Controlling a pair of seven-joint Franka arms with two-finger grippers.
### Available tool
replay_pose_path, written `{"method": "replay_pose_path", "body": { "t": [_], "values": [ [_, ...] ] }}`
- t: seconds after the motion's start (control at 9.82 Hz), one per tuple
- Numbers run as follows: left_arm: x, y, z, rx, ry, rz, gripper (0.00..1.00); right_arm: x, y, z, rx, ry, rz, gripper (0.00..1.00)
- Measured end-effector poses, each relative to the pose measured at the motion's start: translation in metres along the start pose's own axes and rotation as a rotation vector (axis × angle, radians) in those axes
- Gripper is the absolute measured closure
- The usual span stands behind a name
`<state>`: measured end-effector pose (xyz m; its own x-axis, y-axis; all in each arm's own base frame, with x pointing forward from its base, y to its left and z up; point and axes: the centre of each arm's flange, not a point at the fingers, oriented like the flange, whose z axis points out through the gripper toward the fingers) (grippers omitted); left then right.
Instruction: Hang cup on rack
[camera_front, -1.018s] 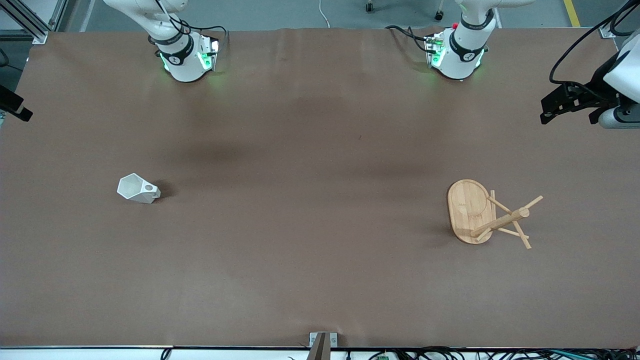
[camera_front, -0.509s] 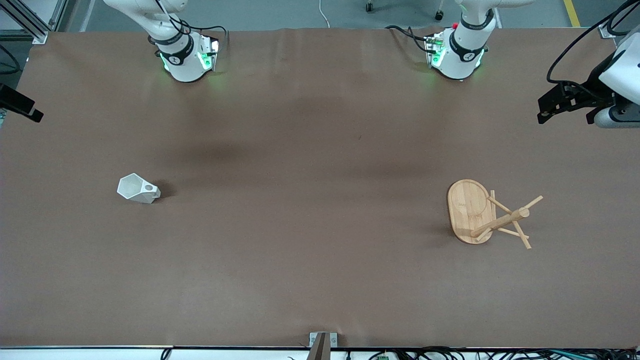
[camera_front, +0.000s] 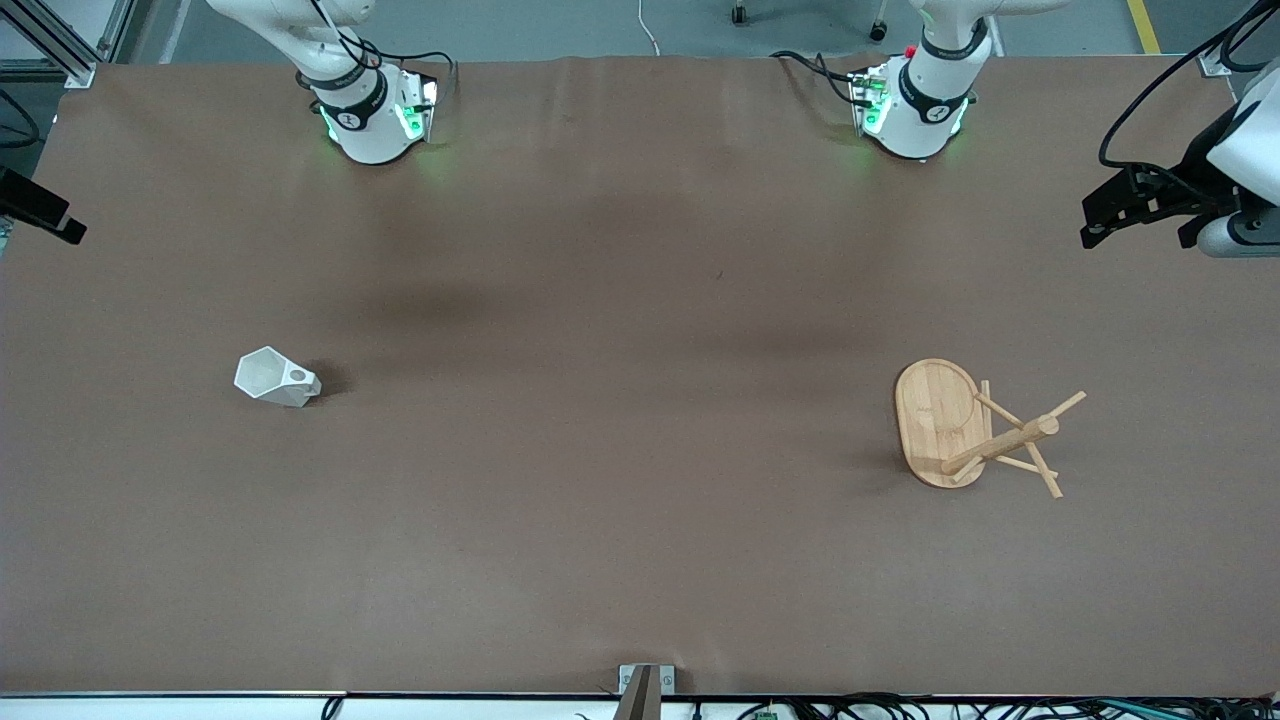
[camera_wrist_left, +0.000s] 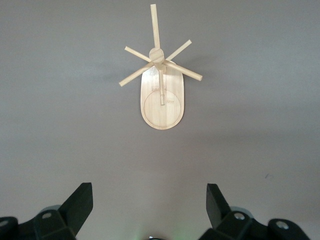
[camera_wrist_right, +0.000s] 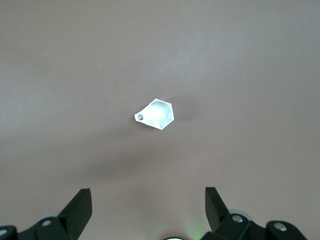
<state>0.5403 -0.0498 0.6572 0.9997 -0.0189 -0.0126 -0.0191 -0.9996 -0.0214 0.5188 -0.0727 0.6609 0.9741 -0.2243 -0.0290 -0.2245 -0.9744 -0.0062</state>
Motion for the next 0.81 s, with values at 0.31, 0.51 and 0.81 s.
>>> {"method": "replay_pose_path", "body": {
  "t": [0.31, 0.51, 0.81],
  "values": [
    [0.000, -0.001, 0.001, 0.000, -0.001, -0.001, 0.00, 0.000, 0.002, 0.000, 0.000, 0.000, 0.003, 0.00],
    [0.005, 0.000, 0.008, 0.000, -0.015, -0.001, 0.00, 0.000, 0.002, 0.000, 0.000, 0.000, 0.003, 0.00],
    [0.012, 0.000, 0.020, -0.001, -0.037, 0.000, 0.00, 0.000, 0.002, 0.000, 0.000, 0.000, 0.003, 0.00]
  ]
}}
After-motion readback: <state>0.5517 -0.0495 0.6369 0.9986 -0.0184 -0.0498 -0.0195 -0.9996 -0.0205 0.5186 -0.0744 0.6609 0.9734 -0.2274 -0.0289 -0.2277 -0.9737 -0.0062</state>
